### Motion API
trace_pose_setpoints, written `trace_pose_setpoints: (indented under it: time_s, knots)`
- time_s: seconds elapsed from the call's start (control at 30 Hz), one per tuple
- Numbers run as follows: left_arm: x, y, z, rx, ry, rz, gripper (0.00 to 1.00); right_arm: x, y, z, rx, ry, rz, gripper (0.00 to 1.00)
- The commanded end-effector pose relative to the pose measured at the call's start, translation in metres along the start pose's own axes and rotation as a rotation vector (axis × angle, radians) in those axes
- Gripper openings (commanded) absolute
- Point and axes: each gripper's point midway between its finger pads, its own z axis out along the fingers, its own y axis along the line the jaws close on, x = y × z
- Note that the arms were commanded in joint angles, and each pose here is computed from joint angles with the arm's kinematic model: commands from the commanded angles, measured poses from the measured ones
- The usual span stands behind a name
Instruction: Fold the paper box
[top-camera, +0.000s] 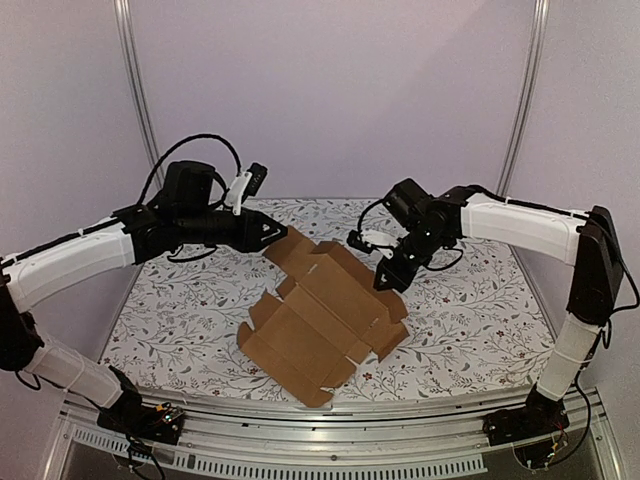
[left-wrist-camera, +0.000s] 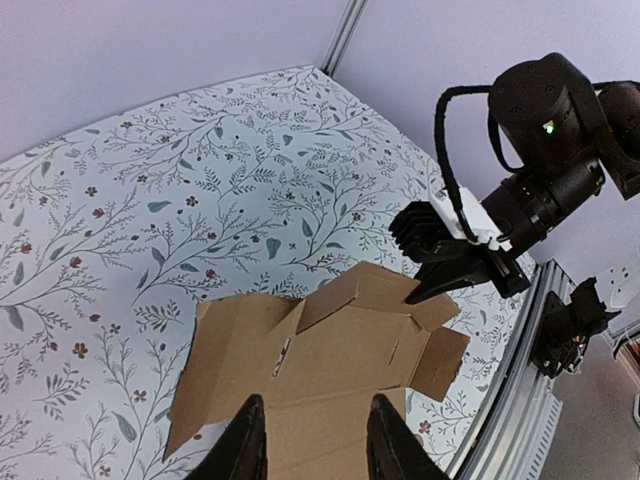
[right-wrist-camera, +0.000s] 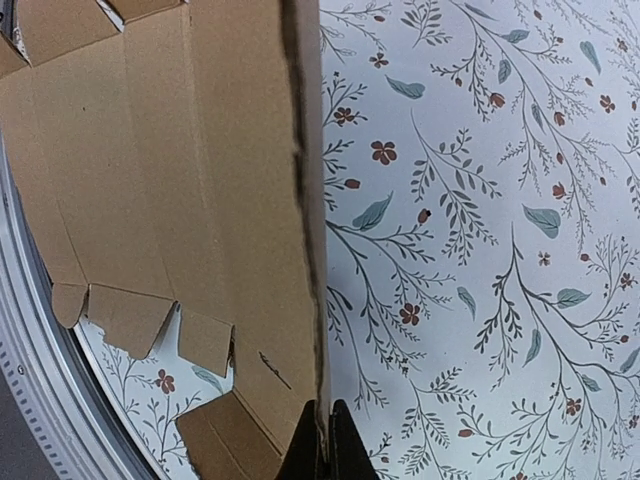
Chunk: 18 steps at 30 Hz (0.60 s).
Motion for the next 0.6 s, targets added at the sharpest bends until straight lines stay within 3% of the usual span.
trace_pose_setpoints:
  time_s: [0.0,0.07,0.23,0.57]
  knots:
    - [0.008,-0.017,0.001,0.019,0.070,-0.008,0.30,0.000,-0.001,-0.003,0.088,0.074,0.003,0.00]
    - [0.008,-0.020,0.008,0.022,0.079,-0.015,0.24,0.001,0.000,-0.001,0.107,0.096,0.006,0.00]
    - [0.012,-0.019,0.031,0.011,0.117,-0.035,0.00,0.001,0.008,0.007,0.130,0.138,-0.012,0.00]
    - [0.032,-0.010,0.070,-0.056,0.204,-0.027,0.00,-0.005,0.023,0.008,0.152,0.130,-0.016,0.00]
